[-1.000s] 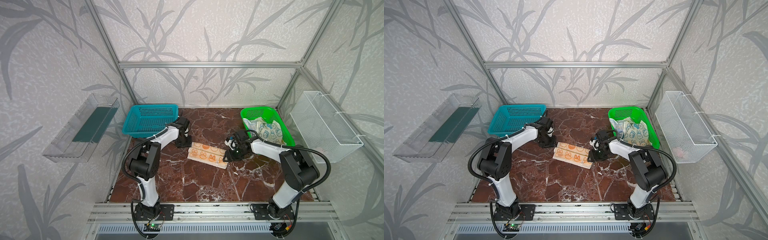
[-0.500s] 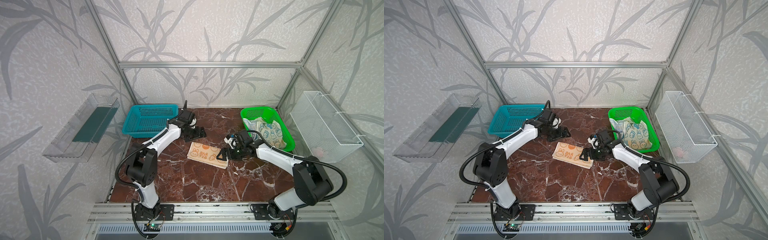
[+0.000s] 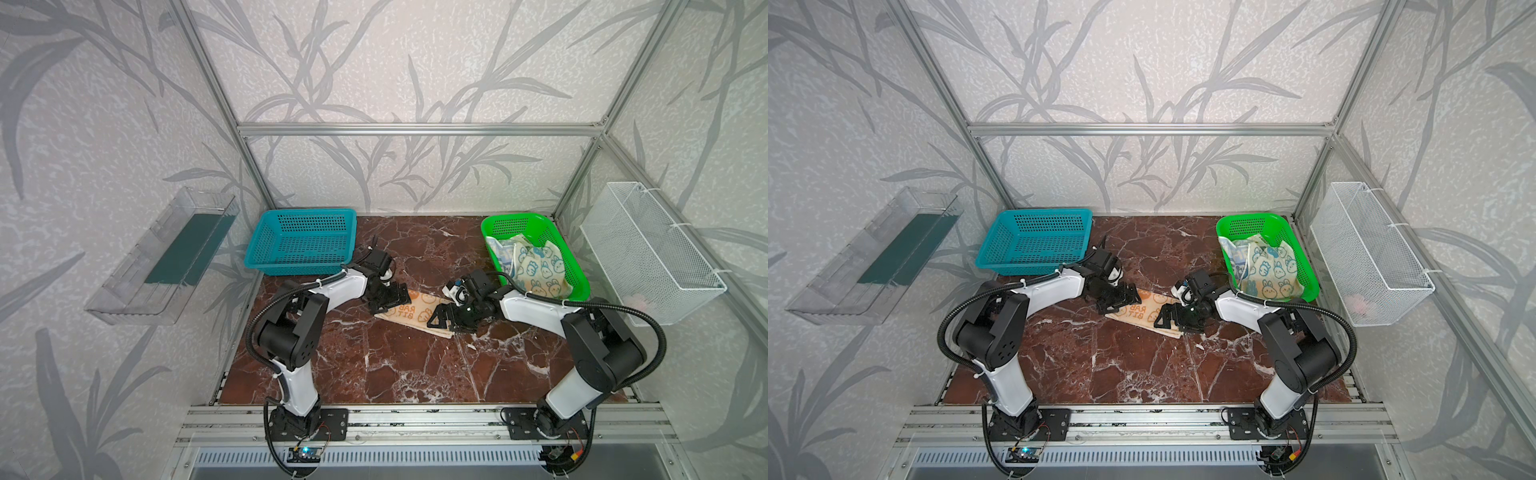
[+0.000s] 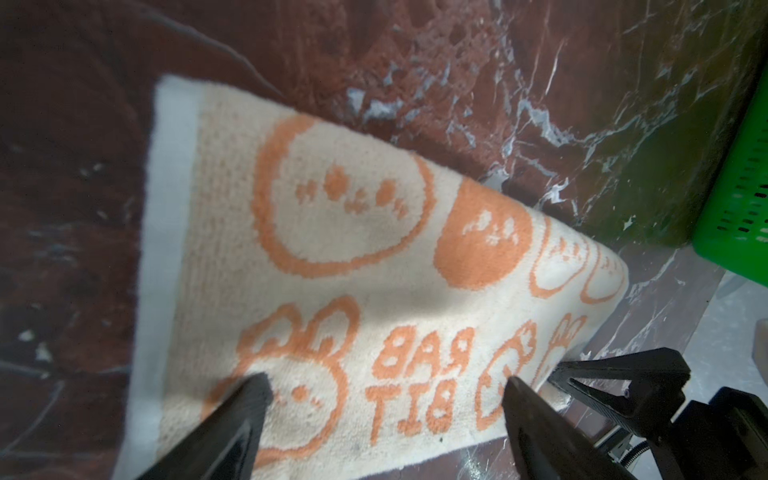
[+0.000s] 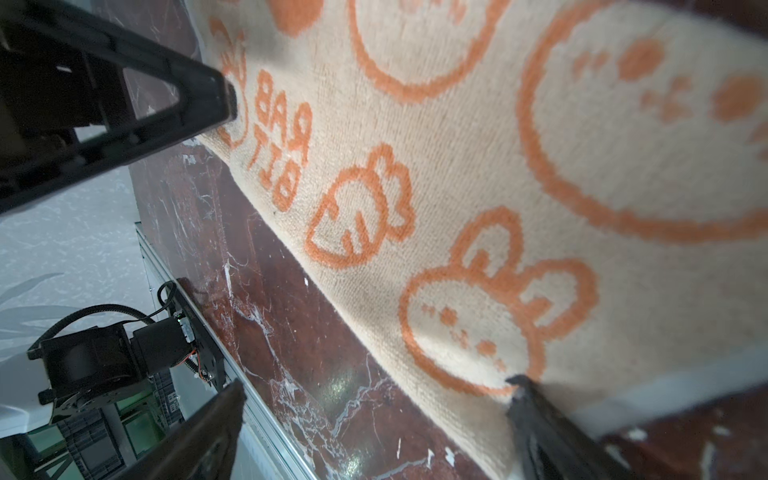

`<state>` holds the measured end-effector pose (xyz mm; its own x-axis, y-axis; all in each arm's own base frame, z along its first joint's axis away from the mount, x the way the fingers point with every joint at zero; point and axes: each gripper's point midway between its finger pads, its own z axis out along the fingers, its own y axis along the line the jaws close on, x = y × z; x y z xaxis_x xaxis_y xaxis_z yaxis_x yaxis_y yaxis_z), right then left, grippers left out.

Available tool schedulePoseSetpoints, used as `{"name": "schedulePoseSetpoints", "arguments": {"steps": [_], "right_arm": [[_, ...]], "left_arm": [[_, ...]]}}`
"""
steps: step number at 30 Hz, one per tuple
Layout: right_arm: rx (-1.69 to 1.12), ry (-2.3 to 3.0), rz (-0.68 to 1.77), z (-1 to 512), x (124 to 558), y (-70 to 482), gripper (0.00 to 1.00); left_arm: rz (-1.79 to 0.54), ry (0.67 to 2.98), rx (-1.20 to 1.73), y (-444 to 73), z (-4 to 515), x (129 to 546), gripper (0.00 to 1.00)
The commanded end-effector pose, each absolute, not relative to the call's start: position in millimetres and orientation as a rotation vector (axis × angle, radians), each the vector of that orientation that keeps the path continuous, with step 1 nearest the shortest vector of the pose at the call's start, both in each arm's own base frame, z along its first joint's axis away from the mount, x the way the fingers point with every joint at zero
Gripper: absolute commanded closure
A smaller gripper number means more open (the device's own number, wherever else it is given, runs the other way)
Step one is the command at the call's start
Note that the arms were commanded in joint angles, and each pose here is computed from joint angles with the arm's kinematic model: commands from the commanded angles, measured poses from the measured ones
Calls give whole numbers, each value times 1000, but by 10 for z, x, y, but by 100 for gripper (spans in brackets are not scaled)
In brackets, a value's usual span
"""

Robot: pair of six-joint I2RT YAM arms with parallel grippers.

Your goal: Fold and stack the towels

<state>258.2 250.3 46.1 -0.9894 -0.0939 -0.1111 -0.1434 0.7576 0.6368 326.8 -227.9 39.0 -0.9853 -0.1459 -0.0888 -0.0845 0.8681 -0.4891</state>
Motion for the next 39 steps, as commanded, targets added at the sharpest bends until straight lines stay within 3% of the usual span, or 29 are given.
{"name": "schedulePoseSetpoints", "arguments": {"steps": [1, 9, 12, 19, 39], "right_arm": [[-142, 2999, 824, 179, 2645, 2165, 1], [-289, 2873, 880, 714, 2855, 2251, 1], [-289, 2831, 905, 892, 2870, 2277, 1], [-301, 2822, 899, 938, 2859, 2254, 1], [-268, 2830, 931, 756, 2796, 2184, 1]], "left_arm": [[-724, 2968, -236, -2274, 208, 3066, 9], [-532, 2924, -110, -2032, 750, 3180, 6], [-440, 2918, -81, -1890, 889, 3225, 1], [-274, 3030, -50, -1668, 618, 3184, 1], [-156, 3112, -5, -1754, 140, 3299, 23]]}}
